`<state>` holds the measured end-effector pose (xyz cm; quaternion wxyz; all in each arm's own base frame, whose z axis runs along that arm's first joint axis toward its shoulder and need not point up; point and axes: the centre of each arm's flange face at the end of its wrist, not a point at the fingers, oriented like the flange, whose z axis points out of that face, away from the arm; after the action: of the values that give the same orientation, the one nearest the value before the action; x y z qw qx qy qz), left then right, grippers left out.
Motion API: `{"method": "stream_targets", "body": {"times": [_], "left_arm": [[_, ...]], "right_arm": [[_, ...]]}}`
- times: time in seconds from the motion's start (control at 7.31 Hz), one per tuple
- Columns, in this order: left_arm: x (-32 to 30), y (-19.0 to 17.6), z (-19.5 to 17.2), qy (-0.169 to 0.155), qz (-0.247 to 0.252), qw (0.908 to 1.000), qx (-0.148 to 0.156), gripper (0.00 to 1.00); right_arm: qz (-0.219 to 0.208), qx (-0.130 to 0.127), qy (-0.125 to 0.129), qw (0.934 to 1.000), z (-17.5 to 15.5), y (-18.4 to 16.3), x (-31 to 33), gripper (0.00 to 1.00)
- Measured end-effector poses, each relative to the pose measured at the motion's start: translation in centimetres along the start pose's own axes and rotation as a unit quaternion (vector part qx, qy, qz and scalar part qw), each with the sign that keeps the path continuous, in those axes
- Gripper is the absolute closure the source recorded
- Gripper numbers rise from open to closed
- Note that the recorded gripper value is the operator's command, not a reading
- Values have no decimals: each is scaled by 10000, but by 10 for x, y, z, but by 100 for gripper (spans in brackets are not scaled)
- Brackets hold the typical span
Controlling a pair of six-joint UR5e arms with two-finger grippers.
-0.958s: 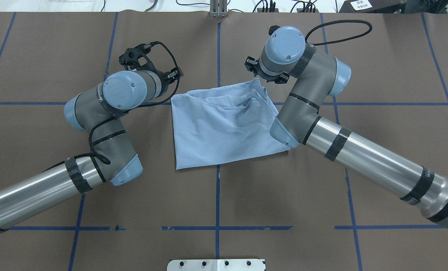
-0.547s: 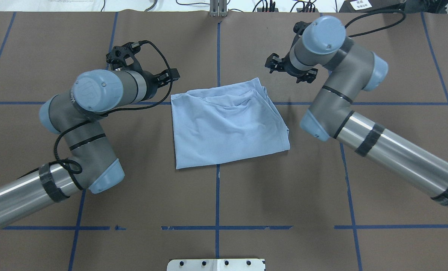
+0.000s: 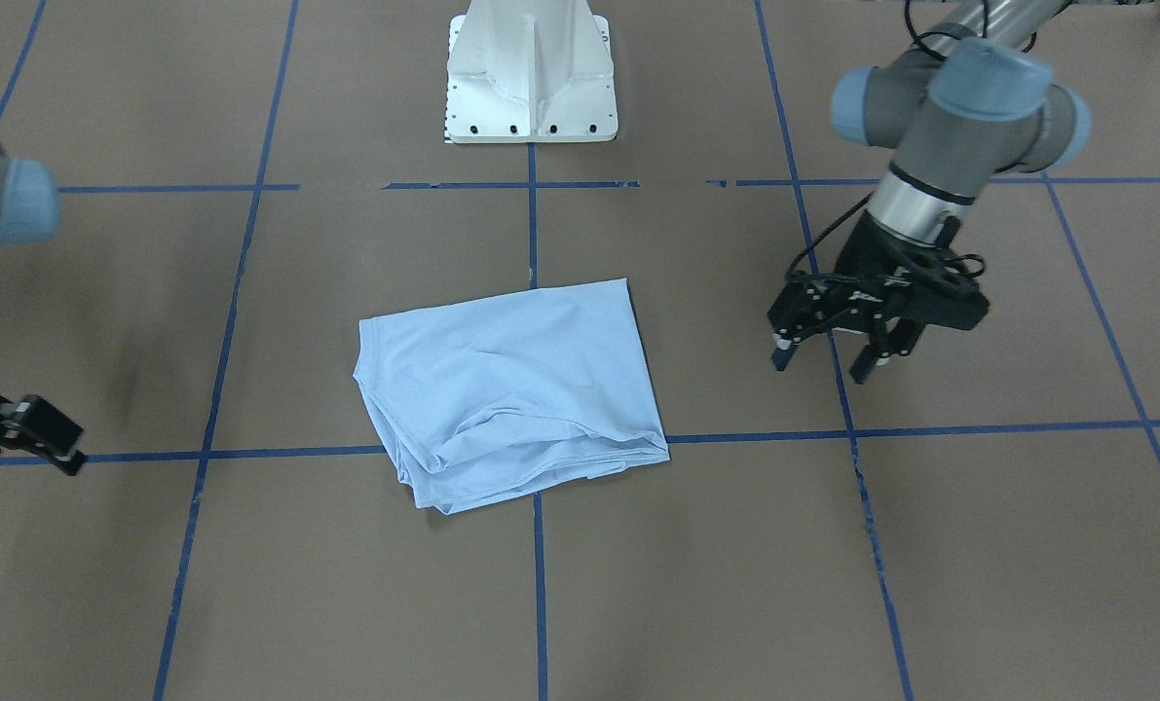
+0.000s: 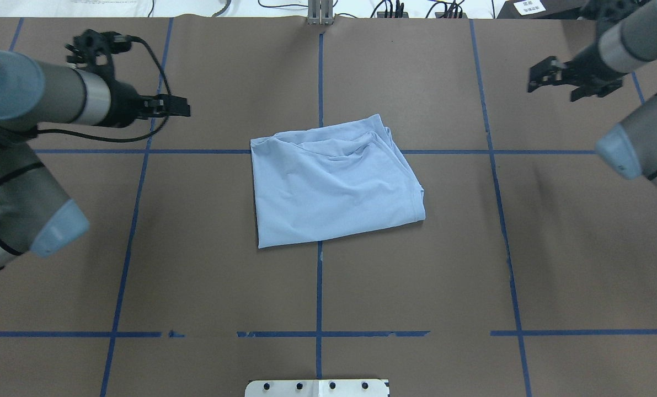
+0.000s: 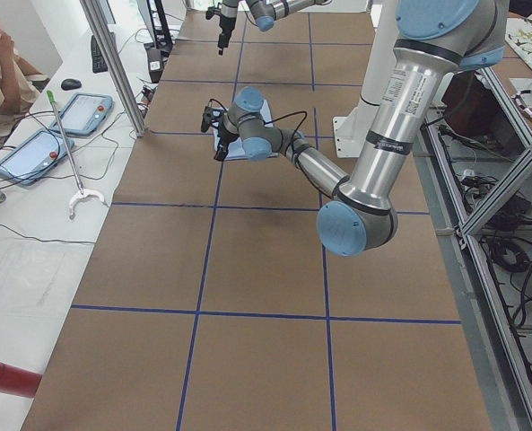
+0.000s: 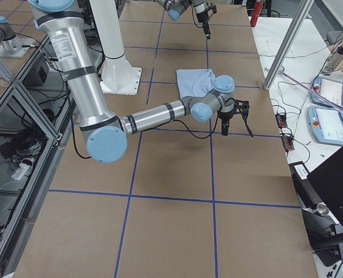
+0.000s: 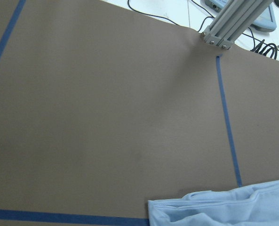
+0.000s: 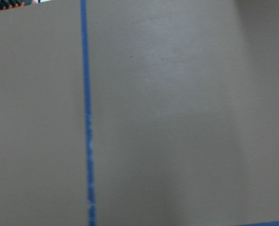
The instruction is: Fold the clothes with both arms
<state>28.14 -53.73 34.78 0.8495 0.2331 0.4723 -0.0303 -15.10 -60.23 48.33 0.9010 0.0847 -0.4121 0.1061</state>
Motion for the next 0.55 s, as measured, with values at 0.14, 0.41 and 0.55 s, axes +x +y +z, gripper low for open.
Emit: {"method": "stream_targets", "body": {"times": [0.14, 0.41, 0.55], "left_arm": [[-54, -13, -22, -166, 440, 9988, -142, 0], [-145, -50, -72, -807, 1077, 9899, -444, 0], [-189, -62, -102, -1005, 1270, 9842, -716, 0]], "right_arm": [[-223, -95, 113, 9996, -10, 8, 62, 0], [-381, -337, 202, 9985, -32, 26, 147, 0], [-322, -462, 148, 9983, -41, 32, 168, 0]]}}
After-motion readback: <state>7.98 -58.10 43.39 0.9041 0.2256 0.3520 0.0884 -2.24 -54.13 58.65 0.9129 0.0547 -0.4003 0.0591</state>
